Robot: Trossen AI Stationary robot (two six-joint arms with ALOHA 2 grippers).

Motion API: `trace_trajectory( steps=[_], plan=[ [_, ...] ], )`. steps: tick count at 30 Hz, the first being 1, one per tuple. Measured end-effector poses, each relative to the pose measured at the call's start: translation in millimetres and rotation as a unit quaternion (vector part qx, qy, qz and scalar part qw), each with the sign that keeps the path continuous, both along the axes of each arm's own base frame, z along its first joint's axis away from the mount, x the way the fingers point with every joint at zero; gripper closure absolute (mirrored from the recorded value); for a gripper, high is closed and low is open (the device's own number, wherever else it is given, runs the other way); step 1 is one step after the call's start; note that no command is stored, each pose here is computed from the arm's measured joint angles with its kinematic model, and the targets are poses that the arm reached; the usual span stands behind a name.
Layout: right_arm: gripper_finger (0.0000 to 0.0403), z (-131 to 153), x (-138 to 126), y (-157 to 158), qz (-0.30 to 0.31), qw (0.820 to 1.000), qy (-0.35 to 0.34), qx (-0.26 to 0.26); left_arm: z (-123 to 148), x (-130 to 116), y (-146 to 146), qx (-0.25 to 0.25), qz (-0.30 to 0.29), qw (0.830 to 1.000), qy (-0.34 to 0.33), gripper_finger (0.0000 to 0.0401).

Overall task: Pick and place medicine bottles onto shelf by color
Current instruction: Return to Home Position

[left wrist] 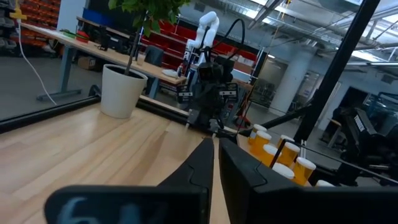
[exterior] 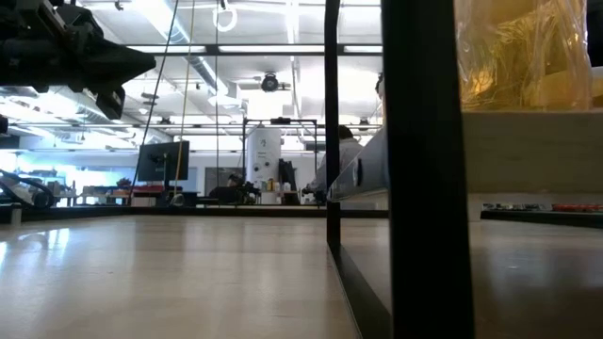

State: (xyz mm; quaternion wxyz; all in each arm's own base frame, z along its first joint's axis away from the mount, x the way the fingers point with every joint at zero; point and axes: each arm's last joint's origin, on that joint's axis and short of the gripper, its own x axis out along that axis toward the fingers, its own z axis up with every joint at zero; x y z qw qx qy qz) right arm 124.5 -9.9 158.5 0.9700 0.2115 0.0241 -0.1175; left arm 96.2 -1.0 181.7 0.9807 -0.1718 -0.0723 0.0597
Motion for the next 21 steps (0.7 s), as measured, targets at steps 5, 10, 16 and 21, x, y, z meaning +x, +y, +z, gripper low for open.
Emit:
trace_trajectory(
  steps=[5,10,16,21],
  plan=[
    [0.0388,0.0,0.0,0.0,0.000,1.000,0.000,0.000,0.0,0.0,0.0,0.000,0.000,1.000,0.000,0.0373],
    [0.0388,0.0,0.0,0.0,0.000,1.000,0.000,0.000,0.0,0.0,0.0,0.000,0.001,1.000,0.000,0.0364],
    [0.0387,0.1,0.0,0.0,0.000,1.000,0.000,0.000,0.1,0.0,0.0,0.000,0.001,1.000,0.000,0.0362],
    [0.0387,0.1,0.0,0.0,0.000,1.000,0.000,0.000,0.4,-0.1,0.0,0.000,0.001,1.000,0.000,0.0370]
  ],
)
